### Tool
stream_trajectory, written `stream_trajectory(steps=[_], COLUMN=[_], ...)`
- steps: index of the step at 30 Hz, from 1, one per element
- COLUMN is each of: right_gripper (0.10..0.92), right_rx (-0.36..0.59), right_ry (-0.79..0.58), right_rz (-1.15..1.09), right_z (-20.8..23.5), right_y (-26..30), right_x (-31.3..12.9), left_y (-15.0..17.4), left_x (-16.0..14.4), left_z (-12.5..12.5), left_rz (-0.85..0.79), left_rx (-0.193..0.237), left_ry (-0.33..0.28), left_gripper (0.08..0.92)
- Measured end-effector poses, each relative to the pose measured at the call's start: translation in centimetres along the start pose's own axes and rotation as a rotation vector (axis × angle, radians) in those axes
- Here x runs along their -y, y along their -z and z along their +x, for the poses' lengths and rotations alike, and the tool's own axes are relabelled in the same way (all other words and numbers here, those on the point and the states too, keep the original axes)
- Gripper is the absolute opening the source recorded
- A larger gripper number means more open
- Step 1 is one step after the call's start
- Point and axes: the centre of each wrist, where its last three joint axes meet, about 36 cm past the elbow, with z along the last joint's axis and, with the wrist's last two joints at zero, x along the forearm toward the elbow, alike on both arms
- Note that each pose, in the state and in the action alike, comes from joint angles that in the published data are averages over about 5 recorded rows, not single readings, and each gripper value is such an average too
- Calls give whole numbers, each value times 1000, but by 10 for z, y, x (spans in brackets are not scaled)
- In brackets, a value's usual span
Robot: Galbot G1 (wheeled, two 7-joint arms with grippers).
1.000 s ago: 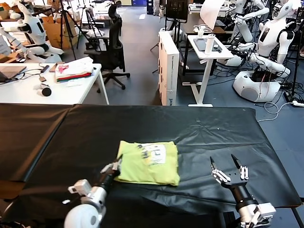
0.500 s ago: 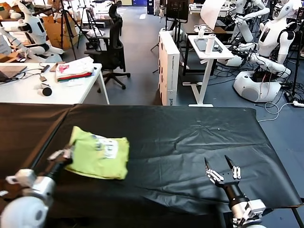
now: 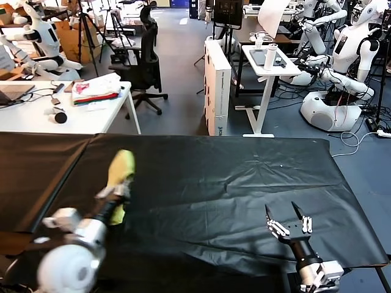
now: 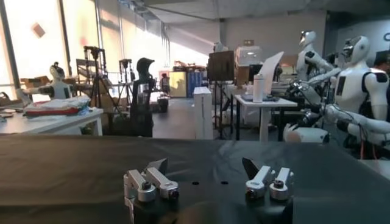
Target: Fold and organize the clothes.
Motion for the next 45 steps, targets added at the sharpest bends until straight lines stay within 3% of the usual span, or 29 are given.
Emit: stream_trajectory(steps=[5,10,13,17,20,23,29,36,40,45], right_gripper=[907,907,907,907,907,907,907,883,702,384], right_rx=[-20,-65,-107,-189,-256,-313,-371,-407,-425,-429], right_ry=[26,121,164,195,211,243,338,394,399,387], right_rz=[-7,-55,-91,-165,-237,-303,-382,-439,-456,-468], right_z=[0,-6,-12,-27,-46,-68,-107,-135,-144,-147], right_y=[1,11,16,20,20,20,17,6,-2,-9], right_x=[-6,-10,-10,-12,-16,-25,-48,-70,-77,-76], left_y=[-47,-85,-96,-100,-97,-90,-66,-49,-44,-35], left_x=[46,76,85,92,93,89,67,45,38,28], left_z=[-38,-69,-77,-77,-71,-63,-48,-33,-28,-22], left_rz=[81,109,111,93,51,-8,-82,-124,-128,-129], left_rx=[-54,-126,-159,-169,-145,-92,12,74,101,132], left_ry=[-95,-147,-170,-201,-219,-209,-151,-89,-56,-22], left_gripper=[179,195,313,573,755,874,906,907,907,907])
